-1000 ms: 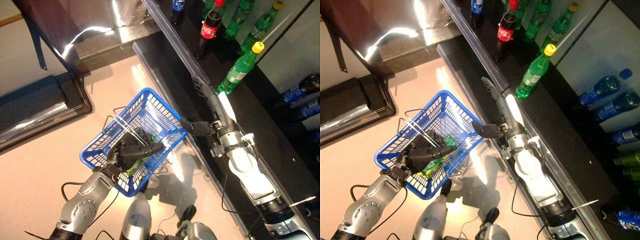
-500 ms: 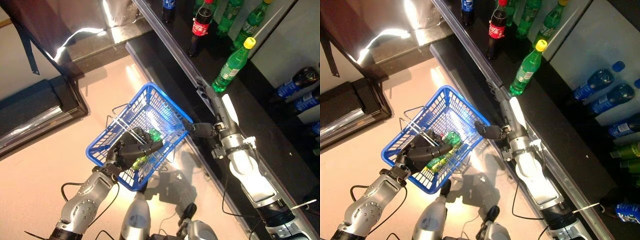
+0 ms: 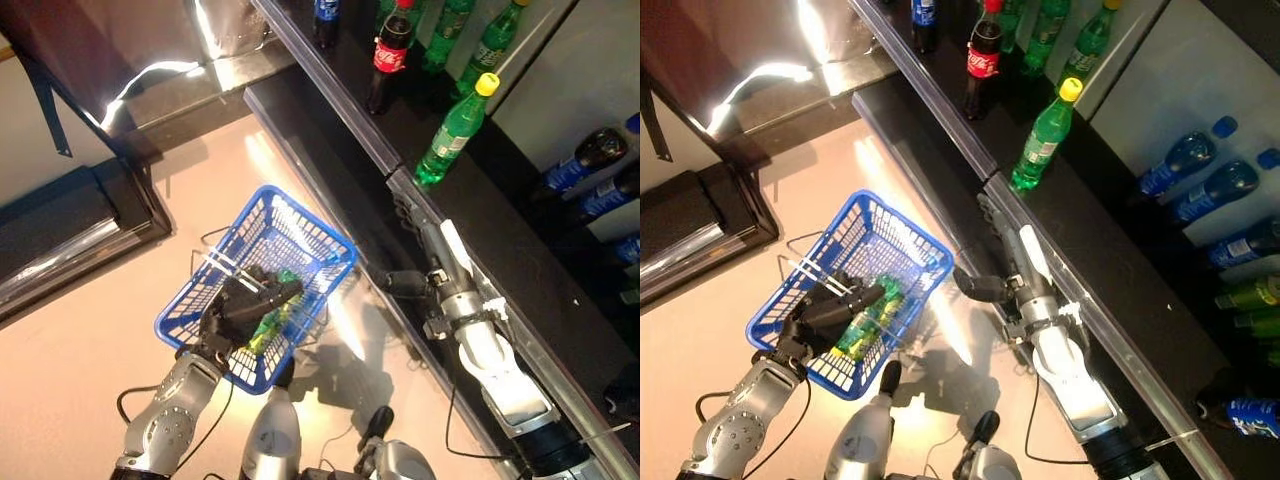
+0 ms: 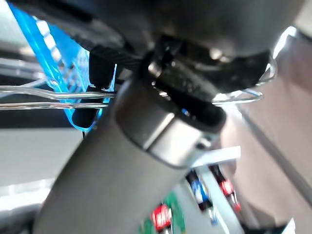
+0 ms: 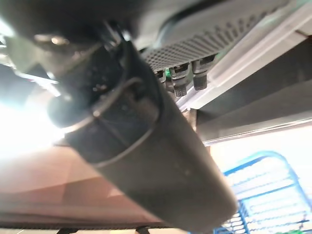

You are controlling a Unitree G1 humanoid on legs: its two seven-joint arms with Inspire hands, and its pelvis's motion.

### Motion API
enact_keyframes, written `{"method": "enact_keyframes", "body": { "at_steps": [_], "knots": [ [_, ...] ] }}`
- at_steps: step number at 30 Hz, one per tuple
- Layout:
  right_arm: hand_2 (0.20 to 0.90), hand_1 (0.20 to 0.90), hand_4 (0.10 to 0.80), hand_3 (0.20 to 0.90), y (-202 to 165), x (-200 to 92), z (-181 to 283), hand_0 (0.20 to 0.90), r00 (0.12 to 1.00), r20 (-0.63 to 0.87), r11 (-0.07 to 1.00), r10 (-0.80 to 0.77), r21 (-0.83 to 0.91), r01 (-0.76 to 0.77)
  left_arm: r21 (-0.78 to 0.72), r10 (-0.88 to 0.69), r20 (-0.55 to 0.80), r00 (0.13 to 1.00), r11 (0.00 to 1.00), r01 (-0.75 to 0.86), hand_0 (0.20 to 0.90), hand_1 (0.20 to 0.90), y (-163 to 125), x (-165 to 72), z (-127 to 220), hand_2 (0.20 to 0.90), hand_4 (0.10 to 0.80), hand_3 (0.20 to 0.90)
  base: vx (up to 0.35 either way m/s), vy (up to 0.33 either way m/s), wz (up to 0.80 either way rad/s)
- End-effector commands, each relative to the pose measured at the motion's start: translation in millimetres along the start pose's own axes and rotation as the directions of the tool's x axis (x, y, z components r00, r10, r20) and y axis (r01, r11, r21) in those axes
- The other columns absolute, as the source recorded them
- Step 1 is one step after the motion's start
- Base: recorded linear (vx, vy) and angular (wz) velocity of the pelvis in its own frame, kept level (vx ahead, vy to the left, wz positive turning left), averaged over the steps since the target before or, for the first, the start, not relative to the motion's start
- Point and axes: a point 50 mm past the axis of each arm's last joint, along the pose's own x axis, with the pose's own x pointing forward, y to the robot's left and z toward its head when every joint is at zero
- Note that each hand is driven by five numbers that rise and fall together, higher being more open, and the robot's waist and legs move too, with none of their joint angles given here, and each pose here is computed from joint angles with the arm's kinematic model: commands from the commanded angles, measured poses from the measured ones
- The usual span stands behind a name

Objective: Pick up the drink and place into the basket.

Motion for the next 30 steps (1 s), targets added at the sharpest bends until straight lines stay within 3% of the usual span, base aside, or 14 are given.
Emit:
{"method": "enact_keyframes", "body": {
  "at_steps": [1, 18, 30],
  "knots": [
    [0.9, 0.9, 0.8, 0.9, 0.5, -23.6, -27.2, 0.9, 0.997, -0.066, 0.999, 0.048, 0.01, -0.047, 0.051, -0.255, 0.501, 0.827, 0.963, 0.266, 0.3, 0.3, -41.9, -1.1, 70.8, 0.3, 0.1, 0.2, 0.031, 0.012, -0.06],
    [0.9, 0.9, 0.8, 0.9, 8.2, -48.4, -75.0, 0.9, 0.954, -0.279, 0.994, 0.106, 0.019, -0.105, 0.011, 0.019, 0.383, 0.924, 1.0, -0.025, 0.3, 0.3, 7.4, 16.4, 36.8, 0.3, 0.1, 0.2, 0.02, 0.0, -0.04],
    [0.9, 0.9, 0.8, 0.9, 21.9, -73.9, -110.6, 0.9, 0.883, -0.447, 0.989, 0.143, 0.022, -0.149, 0.068, 0.169, 0.268, 0.949, 0.979, -0.193, 0.3, 0.3, 36.1, 19.9, 11.1, 0.3, 0.1, 0.2, 0.0, 0.0, 0.0]
  ]
}}
